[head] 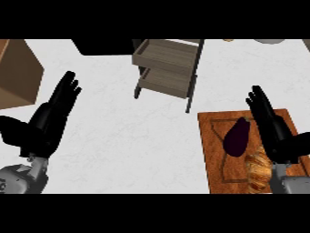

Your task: Pick the croissant from the cutting board and place it in the tiered basket

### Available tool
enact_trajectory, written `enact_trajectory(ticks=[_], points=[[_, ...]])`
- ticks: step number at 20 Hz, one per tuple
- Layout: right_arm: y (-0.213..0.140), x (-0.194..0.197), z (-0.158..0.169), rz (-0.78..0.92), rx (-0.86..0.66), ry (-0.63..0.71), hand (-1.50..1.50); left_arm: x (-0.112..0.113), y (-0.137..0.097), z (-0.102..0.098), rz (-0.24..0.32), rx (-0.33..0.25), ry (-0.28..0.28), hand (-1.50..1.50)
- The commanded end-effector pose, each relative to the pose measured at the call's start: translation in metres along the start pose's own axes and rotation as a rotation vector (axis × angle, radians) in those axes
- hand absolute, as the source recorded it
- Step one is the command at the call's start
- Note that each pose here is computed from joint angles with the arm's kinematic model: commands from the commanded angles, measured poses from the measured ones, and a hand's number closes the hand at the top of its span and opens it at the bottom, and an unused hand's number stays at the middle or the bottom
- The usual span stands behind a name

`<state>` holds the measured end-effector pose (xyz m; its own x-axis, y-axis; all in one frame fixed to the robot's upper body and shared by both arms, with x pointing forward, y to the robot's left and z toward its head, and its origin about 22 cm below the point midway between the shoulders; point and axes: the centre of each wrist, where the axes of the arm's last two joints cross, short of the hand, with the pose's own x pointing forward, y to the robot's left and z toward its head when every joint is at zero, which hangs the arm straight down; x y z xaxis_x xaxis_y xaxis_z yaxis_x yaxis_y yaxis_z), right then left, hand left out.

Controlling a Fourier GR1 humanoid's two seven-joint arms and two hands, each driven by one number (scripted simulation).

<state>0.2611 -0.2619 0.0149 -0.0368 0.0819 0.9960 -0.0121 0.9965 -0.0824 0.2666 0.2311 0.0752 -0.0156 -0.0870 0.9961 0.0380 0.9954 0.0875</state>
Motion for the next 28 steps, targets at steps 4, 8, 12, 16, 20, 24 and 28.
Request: enact_trajectory(ticks=[4,8,12,16,20,24,28], points=[[0.032,0.057,-0.024,-0.03,0.096,-0.269,1.5,-0.013,0.016,0.011,-0.308,-0.032,-0.14,0.0],[-0.056,0.037,-0.01,0.338,-0.436,-0.049,1.5,-0.005,0.033,0.007,-0.382,-0.016,-0.154,0.0],[0.013,0.045,-0.007,0.103,-0.576,-0.139,-1.5,-0.018,0.015,0.014,-0.377,-0.069,-0.19,0.0],[0.014,0.082,0.015,0.233,-0.475,-0.106,-1.5,-0.014,0.029,0.008,-0.407,-0.059,-0.193,0.0],[-0.003,0.078,0.03,0.469,-0.311,0.206,-1.5,-0.022,0.023,0.011,-0.423,-0.042,-0.195,0.0],[-0.018,0.085,0.035,0.754,-0.274,0.462,-1.5,-0.019,0.029,0.012,-0.413,-0.048,-0.182,0.0],[-0.006,0.118,0.037,0.938,-0.263,0.605,-1.5,-0.025,0.028,0.016,-0.436,-0.056,-0.188,0.0]])
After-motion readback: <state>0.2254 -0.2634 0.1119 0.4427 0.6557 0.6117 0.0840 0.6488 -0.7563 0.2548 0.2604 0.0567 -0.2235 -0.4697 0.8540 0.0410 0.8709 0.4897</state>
